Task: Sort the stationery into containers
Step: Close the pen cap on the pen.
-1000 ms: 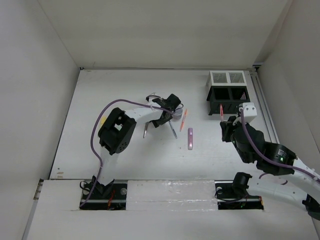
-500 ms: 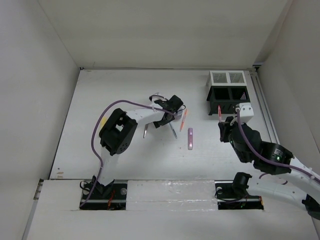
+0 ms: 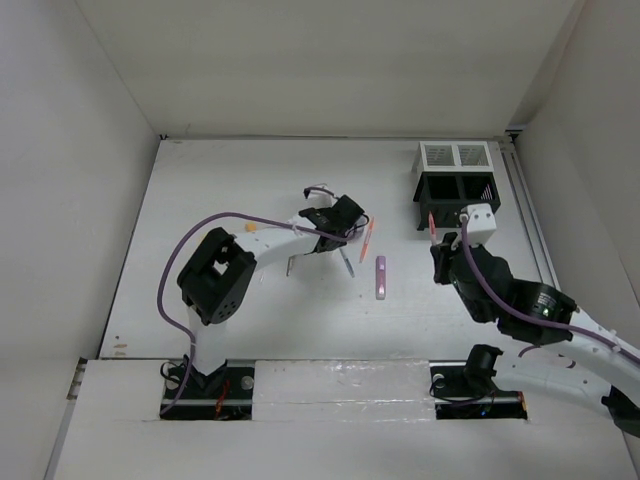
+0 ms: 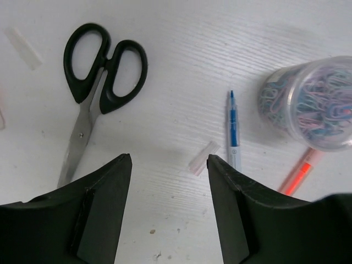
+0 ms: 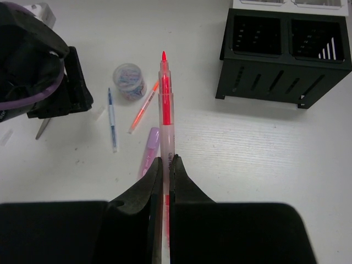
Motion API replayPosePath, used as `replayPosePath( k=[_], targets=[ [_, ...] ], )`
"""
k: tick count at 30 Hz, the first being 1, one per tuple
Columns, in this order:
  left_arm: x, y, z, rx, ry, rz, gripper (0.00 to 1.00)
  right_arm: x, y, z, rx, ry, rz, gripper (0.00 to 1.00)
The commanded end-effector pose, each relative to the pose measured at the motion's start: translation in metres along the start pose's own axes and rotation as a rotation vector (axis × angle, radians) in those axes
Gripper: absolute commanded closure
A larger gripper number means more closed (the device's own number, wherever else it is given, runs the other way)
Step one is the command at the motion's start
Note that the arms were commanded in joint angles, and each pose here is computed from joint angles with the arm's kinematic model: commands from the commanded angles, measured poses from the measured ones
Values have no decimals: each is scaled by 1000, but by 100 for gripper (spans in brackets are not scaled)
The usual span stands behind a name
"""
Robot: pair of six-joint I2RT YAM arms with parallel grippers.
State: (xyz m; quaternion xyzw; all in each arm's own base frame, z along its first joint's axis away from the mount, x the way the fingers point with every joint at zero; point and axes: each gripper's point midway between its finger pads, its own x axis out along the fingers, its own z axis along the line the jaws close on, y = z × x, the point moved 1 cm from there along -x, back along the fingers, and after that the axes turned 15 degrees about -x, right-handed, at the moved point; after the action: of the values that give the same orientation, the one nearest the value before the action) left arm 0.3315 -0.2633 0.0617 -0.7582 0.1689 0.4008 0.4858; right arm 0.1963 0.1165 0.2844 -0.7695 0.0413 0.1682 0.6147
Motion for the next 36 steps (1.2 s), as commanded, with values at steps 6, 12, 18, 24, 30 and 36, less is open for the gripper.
replayPosePath(
  k=[6, 12, 18, 24, 30, 36],
  targets=[
    [-20, -12, -37, 217, 264, -2, 47, 2, -17, 12, 41, -37, -38, 100],
    [-20, -8, -43, 272, 276, 28, 49, 4, -18, 16, 34, -45, -31, 100],
    [-17, -6, -33, 311, 264, 47, 52, 4, -18, 16, 34, -45, -31, 100],
    [0, -2, -20, 315, 236, 77, 54, 4, -18, 16, 34, -45, -31, 100],
    [7, 9, -23, 332, 251, 110, 55, 6, -19, 19, 18, -53, -23, 100],
    [17, 18, -18, 346, 227, 127, 55, 6, -19, 19, 18, -53, -23, 100]
  ],
)
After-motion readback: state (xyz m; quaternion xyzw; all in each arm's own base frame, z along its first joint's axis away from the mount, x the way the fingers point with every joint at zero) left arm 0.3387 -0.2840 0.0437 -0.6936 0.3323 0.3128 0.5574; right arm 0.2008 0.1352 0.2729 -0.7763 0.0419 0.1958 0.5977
